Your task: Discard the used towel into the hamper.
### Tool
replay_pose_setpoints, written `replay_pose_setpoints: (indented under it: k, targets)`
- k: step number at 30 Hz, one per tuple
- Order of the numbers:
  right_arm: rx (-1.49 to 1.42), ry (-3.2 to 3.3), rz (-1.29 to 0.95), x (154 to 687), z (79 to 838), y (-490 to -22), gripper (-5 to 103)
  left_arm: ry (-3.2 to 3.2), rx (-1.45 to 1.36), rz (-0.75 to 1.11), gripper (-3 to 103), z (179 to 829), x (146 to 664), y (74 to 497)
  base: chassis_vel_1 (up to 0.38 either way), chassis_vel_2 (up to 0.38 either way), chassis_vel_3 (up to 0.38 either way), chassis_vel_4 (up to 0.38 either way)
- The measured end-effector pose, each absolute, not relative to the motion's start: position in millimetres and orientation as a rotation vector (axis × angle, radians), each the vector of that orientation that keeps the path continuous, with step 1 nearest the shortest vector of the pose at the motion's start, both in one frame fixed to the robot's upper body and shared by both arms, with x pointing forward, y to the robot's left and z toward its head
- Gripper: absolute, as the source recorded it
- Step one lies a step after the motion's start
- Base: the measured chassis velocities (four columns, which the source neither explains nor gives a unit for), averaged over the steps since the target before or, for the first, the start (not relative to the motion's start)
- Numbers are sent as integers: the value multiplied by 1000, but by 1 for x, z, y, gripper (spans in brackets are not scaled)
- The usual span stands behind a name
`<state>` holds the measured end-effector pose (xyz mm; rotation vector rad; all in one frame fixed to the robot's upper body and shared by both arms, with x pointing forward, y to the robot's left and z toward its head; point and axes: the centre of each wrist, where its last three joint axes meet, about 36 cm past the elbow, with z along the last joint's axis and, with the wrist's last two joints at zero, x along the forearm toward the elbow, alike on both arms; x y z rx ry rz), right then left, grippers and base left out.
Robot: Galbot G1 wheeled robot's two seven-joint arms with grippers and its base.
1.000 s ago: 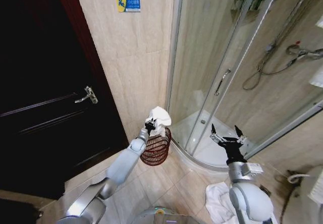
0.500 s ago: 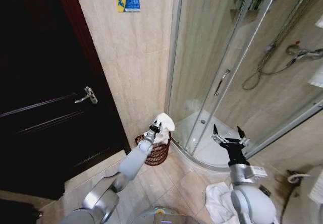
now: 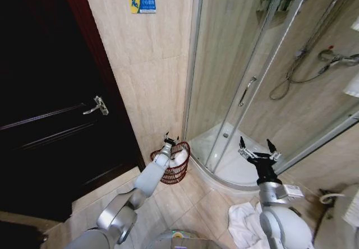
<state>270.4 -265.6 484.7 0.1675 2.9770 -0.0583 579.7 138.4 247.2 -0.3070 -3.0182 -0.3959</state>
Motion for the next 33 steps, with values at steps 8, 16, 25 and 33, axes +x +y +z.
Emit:
replay_pose_setpoints:
  k: [8,16,25,33]
  targets:
    - [161,2979,-52,269,487,-265,100,-3092,-318,-144,100,282,527,177,0,0,0,0]
    - [128,2995,-56,264,485,-264,100,-3180,-273,13,100,332,464,207,0,0,0,0]
    - [105,3002,-41,263,483,-263,100,-3267,-185,86,100,384,412,227,0,0,0,0]
    - [74,3006,-64,257,481,-266,100,-3330,-26,-1,100,421,387,267,0,0,0,0]
